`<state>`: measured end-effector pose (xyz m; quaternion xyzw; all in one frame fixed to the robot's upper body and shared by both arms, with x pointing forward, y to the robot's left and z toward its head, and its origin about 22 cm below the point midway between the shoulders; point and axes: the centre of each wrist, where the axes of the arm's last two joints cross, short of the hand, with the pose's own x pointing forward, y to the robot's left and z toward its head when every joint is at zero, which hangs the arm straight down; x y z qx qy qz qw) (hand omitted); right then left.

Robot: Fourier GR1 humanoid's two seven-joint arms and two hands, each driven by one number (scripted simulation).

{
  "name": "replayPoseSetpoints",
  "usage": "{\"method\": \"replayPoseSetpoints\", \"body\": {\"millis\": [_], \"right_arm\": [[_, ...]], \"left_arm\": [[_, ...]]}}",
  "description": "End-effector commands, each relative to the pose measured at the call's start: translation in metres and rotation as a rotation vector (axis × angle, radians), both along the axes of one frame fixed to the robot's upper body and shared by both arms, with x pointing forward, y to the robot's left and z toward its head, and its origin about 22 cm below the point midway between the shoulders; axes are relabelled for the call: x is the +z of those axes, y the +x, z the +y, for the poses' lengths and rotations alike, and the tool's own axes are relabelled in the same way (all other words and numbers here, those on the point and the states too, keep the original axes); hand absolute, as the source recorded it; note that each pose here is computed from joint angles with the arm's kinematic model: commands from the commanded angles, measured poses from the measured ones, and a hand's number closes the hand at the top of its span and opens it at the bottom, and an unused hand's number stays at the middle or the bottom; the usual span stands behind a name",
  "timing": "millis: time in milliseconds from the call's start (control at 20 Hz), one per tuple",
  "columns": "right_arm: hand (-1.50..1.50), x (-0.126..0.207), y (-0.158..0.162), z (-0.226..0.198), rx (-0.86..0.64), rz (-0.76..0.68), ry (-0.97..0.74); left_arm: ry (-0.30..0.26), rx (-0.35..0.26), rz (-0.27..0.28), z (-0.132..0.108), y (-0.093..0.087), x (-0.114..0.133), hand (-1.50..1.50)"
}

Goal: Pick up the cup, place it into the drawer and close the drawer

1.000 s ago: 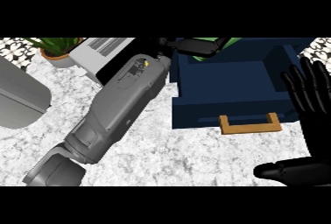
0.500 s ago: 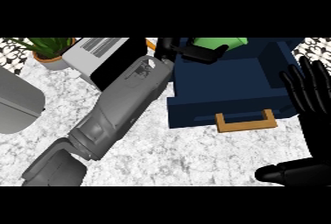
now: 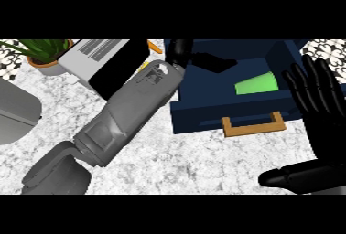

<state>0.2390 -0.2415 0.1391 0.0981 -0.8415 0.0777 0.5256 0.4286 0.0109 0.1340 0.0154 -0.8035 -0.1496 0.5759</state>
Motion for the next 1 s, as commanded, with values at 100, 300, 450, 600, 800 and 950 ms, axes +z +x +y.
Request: {"method": "replayPoseSetpoints", "body": {"millis": [100, 300, 450, 600, 800, 950], "right_arm": [[-1.50, -0.006, 0.002, -0.004, 0.019, -0.024, 0.036], [-1.50, 0.010, -0.002, 0.004, 0.052, -0.007, 0.062], [-1.50, 0.011, -0.006, -0.021, 0.051, 0.015, 0.059], [-1.50, -0.004, -0.011, -0.008, 0.050, 0.021, 0.060], [1.50, 0.014, -0.011, -0.031, 0.082, 0.006, 0.006], [1.50, 0.019, -0.019, -0.025, 0.106, -0.001, -0.145]], "left_arm": [[-0.065, -0.029, 0.001, -0.009, -0.005, 0.010, -1.50], [-0.184, -0.077, -0.049, -0.003, -0.011, -0.009, -1.50], [-0.287, -0.123, -0.052, -0.011, -0.014, 0.008, -1.50], [-0.340, -0.154, -0.059, -0.011, -0.006, 0.027, -1.50], [-0.378, -0.102, -0.029, 0.003, -0.010, 0.015, -1.50], [-0.414, -0.082, -0.040, 0.027, -0.004, 0.029, -1.50]]}}
